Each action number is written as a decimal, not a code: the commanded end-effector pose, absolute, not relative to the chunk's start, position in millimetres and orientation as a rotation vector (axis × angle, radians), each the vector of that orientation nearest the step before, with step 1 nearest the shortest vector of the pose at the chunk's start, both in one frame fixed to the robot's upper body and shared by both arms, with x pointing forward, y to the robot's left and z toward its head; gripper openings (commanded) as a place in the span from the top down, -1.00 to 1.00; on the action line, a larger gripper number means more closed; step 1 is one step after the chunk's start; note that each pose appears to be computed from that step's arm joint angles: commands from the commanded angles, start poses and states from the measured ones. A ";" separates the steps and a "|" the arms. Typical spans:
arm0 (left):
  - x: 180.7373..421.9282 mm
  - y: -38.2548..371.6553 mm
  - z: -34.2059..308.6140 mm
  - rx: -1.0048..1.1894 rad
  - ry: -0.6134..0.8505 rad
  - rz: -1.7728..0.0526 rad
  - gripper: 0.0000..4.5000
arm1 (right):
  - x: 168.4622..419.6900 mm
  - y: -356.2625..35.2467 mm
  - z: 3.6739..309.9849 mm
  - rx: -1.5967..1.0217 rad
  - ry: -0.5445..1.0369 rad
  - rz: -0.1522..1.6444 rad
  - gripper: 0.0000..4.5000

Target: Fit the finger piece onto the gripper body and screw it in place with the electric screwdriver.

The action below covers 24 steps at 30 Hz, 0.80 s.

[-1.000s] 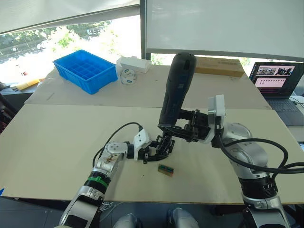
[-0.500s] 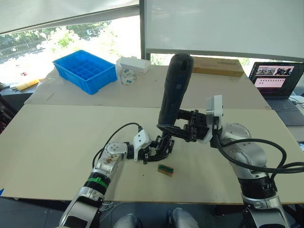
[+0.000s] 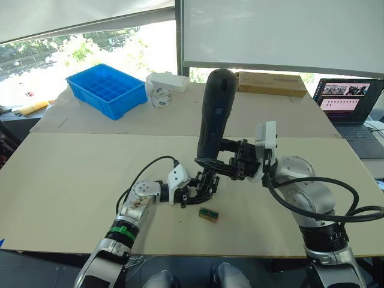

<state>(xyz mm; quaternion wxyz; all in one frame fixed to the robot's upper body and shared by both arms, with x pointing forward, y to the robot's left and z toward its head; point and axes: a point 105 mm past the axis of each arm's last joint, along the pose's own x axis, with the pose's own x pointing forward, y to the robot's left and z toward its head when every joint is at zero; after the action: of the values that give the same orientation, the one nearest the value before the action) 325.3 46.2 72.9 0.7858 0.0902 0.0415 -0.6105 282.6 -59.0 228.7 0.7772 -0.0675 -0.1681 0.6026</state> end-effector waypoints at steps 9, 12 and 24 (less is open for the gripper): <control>319.2 44.0 67.5 0.183 0.115 -1.337 -0.04 | 291.7 -54.6 190.5 -0.128 -0.169 1.254 0.14; 319.4 44.1 67.4 0.182 0.117 -1.336 -0.04 | 291.3 -52.7 187.4 -0.123 -0.155 1.256 0.14; 319.1 44.7 67.2 0.179 0.118 -1.334 -0.04 | 290.2 -49.9 174.2 -0.135 -0.081 1.245 0.14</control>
<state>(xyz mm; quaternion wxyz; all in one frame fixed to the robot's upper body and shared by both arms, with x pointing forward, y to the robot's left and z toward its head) 324.6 47.6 67.9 0.7900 0.0845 0.0538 -0.6049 284.4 -50.2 216.3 0.7987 -0.0594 -0.1345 0.5835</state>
